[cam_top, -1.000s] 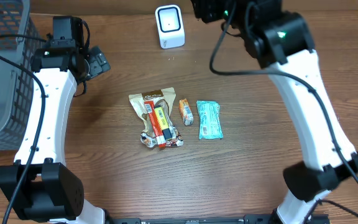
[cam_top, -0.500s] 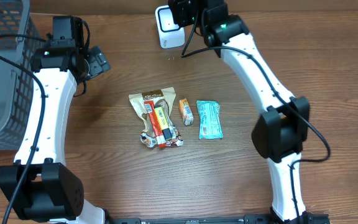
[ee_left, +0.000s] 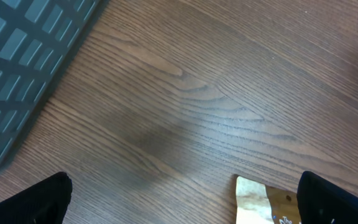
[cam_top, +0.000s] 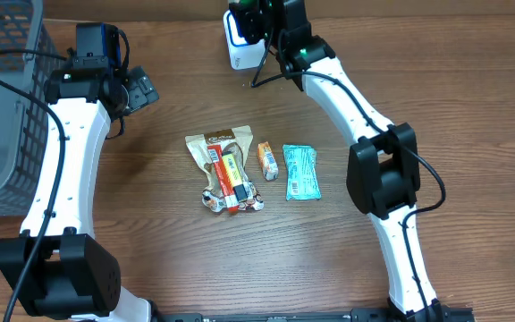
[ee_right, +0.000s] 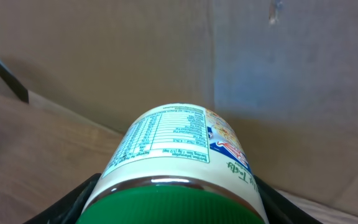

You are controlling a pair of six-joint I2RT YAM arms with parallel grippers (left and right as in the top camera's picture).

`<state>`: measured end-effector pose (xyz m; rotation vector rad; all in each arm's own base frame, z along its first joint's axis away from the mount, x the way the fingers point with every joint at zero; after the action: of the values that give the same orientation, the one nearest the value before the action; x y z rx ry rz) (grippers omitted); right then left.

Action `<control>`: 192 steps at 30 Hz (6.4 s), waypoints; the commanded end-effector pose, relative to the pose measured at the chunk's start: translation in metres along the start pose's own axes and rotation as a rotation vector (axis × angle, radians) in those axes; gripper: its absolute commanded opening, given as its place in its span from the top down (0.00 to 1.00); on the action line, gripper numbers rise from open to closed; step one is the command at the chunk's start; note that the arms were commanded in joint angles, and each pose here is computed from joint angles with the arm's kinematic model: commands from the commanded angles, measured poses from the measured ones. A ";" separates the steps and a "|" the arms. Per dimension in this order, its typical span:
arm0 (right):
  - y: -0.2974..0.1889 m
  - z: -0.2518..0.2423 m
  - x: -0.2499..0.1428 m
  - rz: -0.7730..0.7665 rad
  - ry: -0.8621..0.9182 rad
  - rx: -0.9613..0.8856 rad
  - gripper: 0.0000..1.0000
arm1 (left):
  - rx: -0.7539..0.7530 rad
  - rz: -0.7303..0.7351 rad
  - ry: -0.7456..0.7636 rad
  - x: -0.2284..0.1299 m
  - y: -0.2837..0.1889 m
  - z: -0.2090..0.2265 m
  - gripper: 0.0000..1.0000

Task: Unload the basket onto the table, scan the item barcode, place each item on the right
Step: 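Carry the green jar up to the white barcode scanner, then hold the jar's label facing the scanner window with the right gripper, then move the jar right and set it down on the table, then release the jar and move the right gripper left over the orange box, then lower the open right gripper down onto the orange box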

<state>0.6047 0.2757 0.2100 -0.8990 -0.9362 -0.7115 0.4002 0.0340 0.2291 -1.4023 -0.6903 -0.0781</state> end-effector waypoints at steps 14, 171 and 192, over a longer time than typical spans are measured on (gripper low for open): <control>0.042 -0.019 -0.045 -0.059 0.192 0.019 0.96 | 0.000 -0.015 0.015 0.003 -0.004 0.002 0.00; -0.197 0.024 -0.190 1.171 0.202 -0.145 0.55 | 0.000 -0.015 0.015 0.003 -0.004 0.002 0.00; -0.198 0.027 -0.190 1.176 0.215 -0.124 0.54 | 0.000 -0.015 0.015 0.003 -0.004 0.002 0.00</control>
<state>0.3519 0.2327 0.1113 -1.2622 -0.0670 0.1595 0.4002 0.0340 0.2291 -1.4023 -0.6903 -0.0781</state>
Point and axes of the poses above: each gripper's point midway between its finger pads, its own y axis out along the fingers, its own z axis along the line the jaws close on, x = y × z, the point moved 5 cm from there along -y, back along the fingers, and after that the axes turned 9 degrees about y, right-handed, at the moved point
